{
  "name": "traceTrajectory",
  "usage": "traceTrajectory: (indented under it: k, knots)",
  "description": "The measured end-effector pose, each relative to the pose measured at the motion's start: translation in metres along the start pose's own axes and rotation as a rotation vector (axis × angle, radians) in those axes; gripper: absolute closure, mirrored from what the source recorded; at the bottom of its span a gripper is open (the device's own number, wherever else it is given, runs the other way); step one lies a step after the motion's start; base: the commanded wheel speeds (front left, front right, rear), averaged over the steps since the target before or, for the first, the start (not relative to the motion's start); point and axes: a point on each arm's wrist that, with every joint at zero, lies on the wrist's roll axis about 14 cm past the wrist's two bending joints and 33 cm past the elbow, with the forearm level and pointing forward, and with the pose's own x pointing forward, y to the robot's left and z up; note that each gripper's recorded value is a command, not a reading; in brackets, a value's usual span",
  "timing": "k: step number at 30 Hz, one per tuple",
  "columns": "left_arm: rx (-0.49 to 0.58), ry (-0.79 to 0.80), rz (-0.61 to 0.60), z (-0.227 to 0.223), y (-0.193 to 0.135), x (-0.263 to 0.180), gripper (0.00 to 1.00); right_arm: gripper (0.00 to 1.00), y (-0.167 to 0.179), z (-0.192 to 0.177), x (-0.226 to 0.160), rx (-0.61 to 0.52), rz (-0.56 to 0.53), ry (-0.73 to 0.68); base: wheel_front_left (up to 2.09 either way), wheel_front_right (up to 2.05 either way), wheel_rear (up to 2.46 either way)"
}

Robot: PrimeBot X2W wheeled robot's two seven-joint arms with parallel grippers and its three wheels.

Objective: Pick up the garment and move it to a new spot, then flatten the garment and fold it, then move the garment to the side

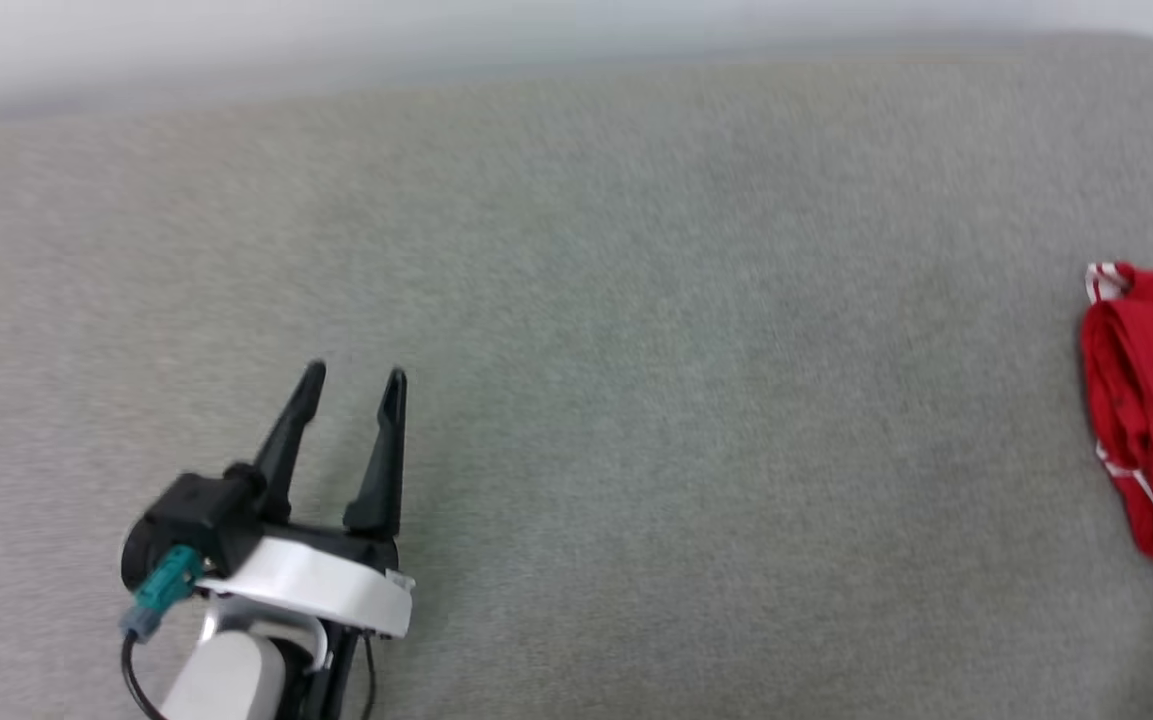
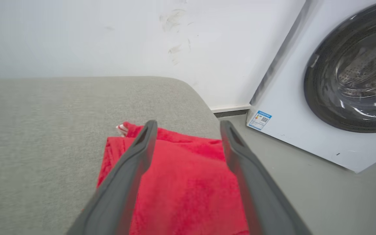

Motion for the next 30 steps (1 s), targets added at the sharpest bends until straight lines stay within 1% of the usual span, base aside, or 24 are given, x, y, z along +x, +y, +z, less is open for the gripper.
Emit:
traceTrajectory:
  k: [9, 12, 16, 21, 26, 30]
  knots:
    - [0.044, -0.059, 0.156, 0.031, 0.025, -0.055, 0.0, 0.0, 0.08, 0.012, -0.059, 0.132, 0.215, -0.048, 0.0, 0.0, 0.0]
    - [0.065, -0.077, 0.198, 0.039, 0.033, -0.072, 0.0, 0.0, 0.099, 0.019, -0.08, 0.159, 0.28, -0.064, 0.0, 0.0, 0.0]
    - [0.091, -0.082, 0.24, 0.043, 0.04, -0.095, 0.0, 0.0, 0.113, 0.032, -0.106, 0.176, 0.349, -0.094, 0.0, 0.0, 0.0]
    - [0.098, -0.08, 0.254, 0.042, 0.039, -0.112, 0.0, 0.0, 0.125, 0.046, -0.13, 0.235, 0.418, -0.125, 0.0, 0.0, 0.0]
    - [0.095, -0.067, 0.263, 0.036, 0.038, -0.12, 0.0, 0.0, 0.128, 0.057, -0.146, 0.264, 0.451, -0.147, 0.0, 0.0, 0.0]
    - [0.096, -0.058, 0.265, 0.033, 0.038, -0.121, 0.0, 0.0, 0.126, 0.059, -0.152, 0.269, 0.457, -0.151, 0.0, 0.0, 0.0]
